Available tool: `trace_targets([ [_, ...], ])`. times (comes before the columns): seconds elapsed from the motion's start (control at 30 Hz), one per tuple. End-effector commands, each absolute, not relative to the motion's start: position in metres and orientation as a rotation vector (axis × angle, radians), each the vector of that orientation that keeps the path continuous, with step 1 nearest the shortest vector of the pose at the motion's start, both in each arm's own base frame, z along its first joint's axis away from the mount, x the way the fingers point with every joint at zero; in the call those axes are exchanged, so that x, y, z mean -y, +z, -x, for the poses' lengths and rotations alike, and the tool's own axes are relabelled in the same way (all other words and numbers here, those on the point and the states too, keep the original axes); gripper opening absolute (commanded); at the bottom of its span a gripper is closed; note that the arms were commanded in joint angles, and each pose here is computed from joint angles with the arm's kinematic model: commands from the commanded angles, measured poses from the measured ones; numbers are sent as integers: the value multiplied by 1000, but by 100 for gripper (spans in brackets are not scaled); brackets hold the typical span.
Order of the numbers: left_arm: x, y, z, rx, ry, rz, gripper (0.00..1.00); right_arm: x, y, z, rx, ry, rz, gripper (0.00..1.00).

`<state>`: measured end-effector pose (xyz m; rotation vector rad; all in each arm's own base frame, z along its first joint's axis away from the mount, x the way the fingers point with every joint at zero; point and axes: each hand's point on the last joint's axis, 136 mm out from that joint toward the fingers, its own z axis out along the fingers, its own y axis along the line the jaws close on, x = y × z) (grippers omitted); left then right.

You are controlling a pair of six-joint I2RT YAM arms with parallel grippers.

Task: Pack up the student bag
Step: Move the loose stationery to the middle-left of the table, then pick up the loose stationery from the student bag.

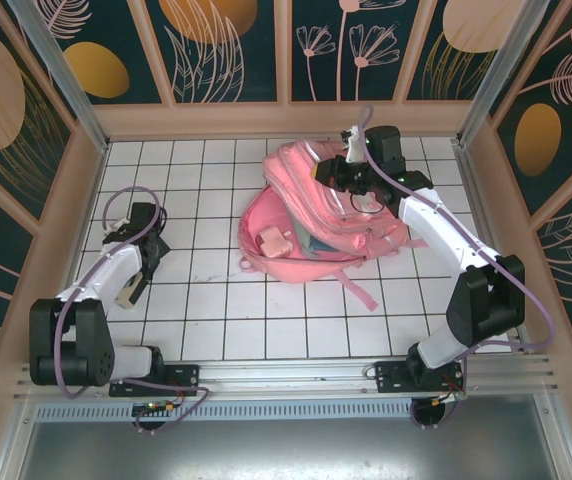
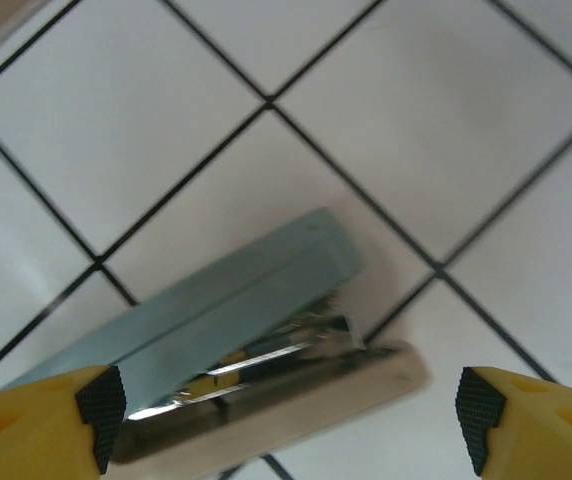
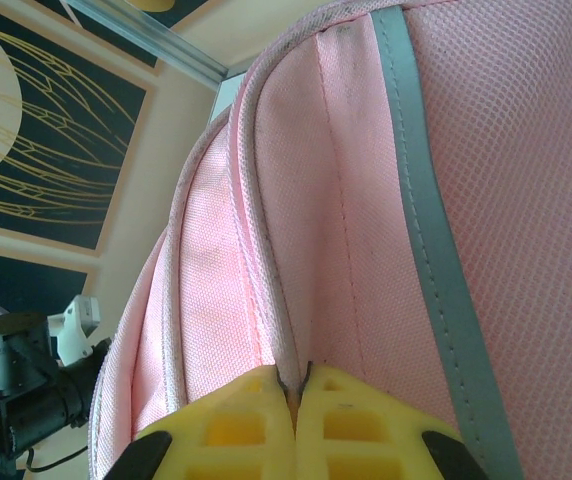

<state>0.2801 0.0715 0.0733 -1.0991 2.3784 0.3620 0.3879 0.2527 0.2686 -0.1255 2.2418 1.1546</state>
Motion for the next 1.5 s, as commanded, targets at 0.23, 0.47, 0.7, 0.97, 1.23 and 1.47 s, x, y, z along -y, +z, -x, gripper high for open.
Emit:
trace_targets([
  [0.23,-123,46,-240,-2330,425,1452,98,-267,314,-383,-2097,1220,243,0],
  [0.47,-81,32,-269,-2337,-29,1433,98,-267,317,-383,-2093,1217,245,0],
  [0.7,-47,34,-274,-2296,-332,1484,93,-268,312,-386,-2107,1216,238,0],
  [0.97,8,52,-278,-2190,-614,1494,90,-270,309,-389,-2118,1220,233,0],
  [1.23,-15,82,-279,-2285,-303,1259,68,-273,308,-391,-2122,1225,233,0],
  [1.47,12,97,-311,-2430,-174,891,55,-274,304,-390,-2131,1214,231,0],
])
